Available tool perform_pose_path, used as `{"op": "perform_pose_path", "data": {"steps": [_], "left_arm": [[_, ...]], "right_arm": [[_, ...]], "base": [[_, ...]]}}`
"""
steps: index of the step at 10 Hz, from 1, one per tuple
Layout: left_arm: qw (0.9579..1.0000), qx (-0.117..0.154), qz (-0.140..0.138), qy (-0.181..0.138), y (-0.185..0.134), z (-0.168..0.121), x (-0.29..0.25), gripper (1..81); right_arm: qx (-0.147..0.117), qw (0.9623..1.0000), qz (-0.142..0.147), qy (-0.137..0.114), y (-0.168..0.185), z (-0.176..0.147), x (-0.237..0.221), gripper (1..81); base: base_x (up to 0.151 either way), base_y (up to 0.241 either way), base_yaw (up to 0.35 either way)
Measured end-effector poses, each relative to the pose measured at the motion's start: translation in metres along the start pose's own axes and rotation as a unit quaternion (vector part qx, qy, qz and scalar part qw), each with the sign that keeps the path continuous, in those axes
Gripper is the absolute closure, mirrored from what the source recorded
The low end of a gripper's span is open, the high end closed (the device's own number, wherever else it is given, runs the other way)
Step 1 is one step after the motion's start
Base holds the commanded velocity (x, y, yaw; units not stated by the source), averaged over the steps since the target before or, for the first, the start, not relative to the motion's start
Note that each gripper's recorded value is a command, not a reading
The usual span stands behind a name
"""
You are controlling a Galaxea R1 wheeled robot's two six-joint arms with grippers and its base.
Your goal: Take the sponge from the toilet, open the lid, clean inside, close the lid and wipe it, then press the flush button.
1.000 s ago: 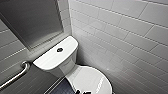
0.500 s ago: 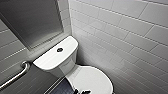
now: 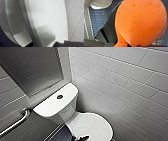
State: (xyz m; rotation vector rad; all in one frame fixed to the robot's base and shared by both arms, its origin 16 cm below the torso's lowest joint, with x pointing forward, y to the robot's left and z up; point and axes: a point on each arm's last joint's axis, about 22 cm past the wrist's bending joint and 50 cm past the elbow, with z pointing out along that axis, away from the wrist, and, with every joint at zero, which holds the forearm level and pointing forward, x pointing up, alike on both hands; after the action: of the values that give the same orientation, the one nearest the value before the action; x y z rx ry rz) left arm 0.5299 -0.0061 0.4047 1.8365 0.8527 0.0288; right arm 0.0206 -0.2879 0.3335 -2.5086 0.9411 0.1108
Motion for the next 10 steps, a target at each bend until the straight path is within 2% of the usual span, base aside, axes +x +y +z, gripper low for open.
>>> {"op": "perform_pose_path", "data": {"steps": [2,6,8,10], "left_arm": [[0.9996,-0.015,-0.023,0.005,0.01,-0.01,0.005,1.0],[0.9984,-0.042,-0.036,0.013,0.029,-0.026,0.01,1.0],[0.9983,-0.049,-0.027,0.018,0.042,-0.037,0.013,1.0],[0.9961,-0.079,-0.014,0.035,0.071,-0.055,0.024,1.0]], "right_arm": [[-0.003,1.0,-0.001,0.001,0.002,0.0,0.001,81.1],[-0.006,1.0,-0.002,0.002,0.004,0.003,-0.003,81.1],[0.003,0.9999,-0.009,0.013,-0.001,0.006,0.006,81.1],[0.014,0.9995,-0.017,0.024,-0.008,0.008,0.014,81.1]], "base": [[0.0,0.0,0.0],[0.0,0.0,0.0],[0.0,0.0,0.0],[0.0,0.0,0.0]]}}
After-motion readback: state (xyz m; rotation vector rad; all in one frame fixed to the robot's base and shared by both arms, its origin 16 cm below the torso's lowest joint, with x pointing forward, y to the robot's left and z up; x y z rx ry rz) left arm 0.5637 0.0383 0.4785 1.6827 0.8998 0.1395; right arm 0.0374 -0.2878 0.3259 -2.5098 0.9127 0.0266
